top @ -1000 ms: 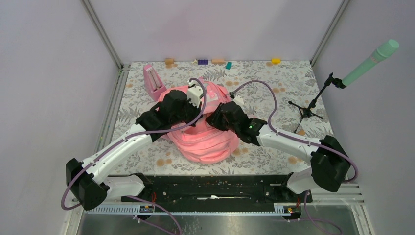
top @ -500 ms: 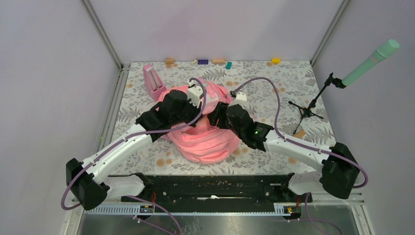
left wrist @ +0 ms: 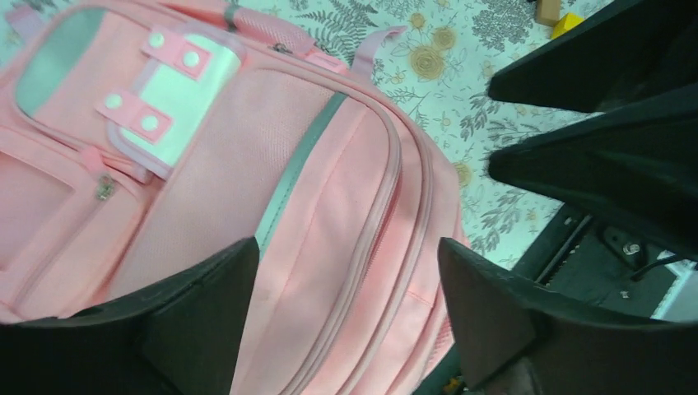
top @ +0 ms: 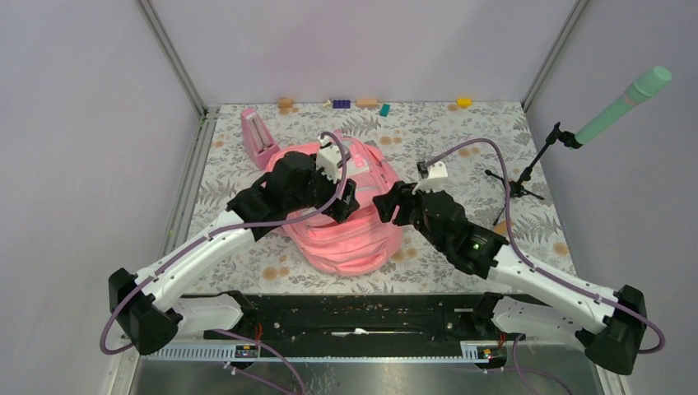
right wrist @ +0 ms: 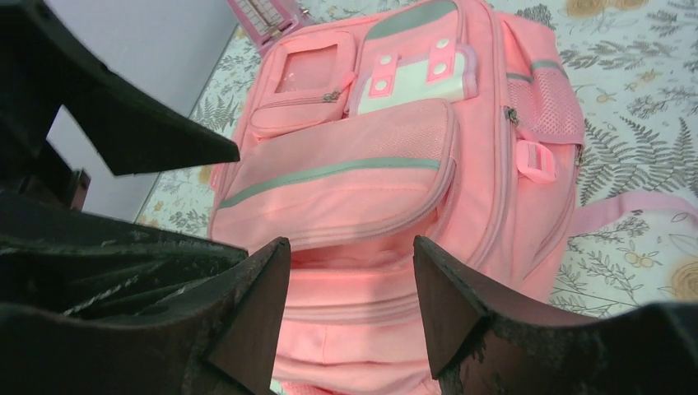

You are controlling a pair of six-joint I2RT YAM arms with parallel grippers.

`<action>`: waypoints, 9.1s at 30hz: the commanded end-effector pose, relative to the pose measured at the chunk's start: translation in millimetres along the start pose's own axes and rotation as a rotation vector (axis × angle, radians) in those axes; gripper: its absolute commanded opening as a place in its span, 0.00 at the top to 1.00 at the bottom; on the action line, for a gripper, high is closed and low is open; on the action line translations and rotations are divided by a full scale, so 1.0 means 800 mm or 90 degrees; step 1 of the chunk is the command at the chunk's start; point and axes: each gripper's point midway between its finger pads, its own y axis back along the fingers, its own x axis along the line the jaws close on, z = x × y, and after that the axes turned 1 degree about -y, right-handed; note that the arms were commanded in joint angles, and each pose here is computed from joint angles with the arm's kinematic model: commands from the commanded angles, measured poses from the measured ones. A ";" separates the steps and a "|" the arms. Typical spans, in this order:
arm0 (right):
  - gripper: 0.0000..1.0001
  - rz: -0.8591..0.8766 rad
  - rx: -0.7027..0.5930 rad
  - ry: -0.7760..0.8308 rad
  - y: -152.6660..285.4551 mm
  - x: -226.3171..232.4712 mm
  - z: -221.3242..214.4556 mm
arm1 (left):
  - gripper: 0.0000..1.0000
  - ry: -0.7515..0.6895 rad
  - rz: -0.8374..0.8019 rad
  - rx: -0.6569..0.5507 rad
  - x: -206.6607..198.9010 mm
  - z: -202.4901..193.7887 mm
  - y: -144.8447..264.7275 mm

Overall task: Pack the student bag
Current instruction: Place the stationery in the student bag, then zip the student bag at the center of the board.

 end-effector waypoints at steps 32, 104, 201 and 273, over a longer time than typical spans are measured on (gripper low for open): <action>0.53 -0.045 0.244 0.238 -0.050 0.183 -0.183 | 0.01 0.155 0.432 -0.208 0.208 0.019 0.172; 1.00 -0.011 0.217 0.109 -0.081 0.115 -0.167 | 0.24 0.440 0.131 -0.163 0.130 -0.067 0.047; 1.00 -0.055 0.213 0.139 -0.013 -0.048 -0.126 | 0.19 -0.172 -0.066 -0.063 -0.021 -0.036 0.027; 1.00 -0.095 0.180 0.087 -0.011 -0.094 -0.169 | 1.00 -0.295 -0.082 -0.013 -0.061 -0.066 -0.074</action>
